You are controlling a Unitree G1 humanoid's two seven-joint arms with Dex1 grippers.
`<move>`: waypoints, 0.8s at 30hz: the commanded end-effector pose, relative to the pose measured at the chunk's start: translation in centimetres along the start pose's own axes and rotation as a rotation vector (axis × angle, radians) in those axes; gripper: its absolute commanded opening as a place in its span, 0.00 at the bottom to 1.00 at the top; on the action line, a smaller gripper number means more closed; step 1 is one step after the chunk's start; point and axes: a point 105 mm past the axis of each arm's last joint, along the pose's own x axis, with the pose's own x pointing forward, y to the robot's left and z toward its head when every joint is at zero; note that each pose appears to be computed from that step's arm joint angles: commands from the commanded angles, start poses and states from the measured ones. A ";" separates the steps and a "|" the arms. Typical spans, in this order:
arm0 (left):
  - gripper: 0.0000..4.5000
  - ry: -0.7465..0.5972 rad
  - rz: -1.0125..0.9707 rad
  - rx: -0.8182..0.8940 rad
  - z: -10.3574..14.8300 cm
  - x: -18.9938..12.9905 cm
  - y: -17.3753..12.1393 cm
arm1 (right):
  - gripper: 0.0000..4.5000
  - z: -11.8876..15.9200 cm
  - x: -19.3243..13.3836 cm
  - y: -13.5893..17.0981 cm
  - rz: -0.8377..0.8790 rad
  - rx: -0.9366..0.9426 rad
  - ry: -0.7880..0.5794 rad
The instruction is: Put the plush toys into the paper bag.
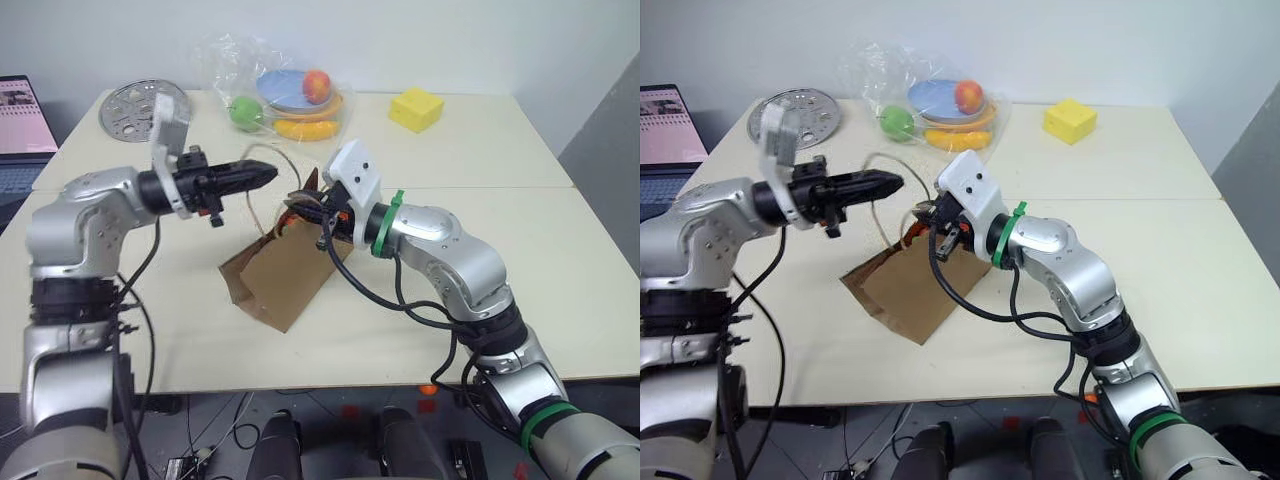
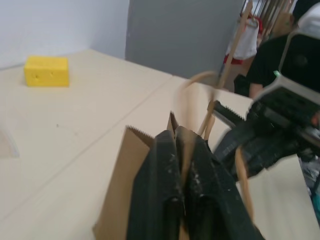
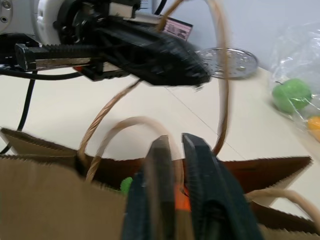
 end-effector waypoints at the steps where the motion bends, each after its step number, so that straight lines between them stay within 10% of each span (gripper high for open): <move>1: 0.34 -0.022 0.026 0.054 1.8 -1.6 -1.2 | 0.38 2.1 -0.9 0.6 0.068 -0.059 -0.055; 9: 0.91 0.136 0.160 0.086 0.4 -6.5 -5.8 | 1.00 3.6 -4.1 0.6 0.182 -0.095 -0.064; 24: 1.00 0.152 0.331 0.051 -6.5 -6.3 -10.9 | 1.00 4.2 -9.3 0.8 0.415 -0.171 0.049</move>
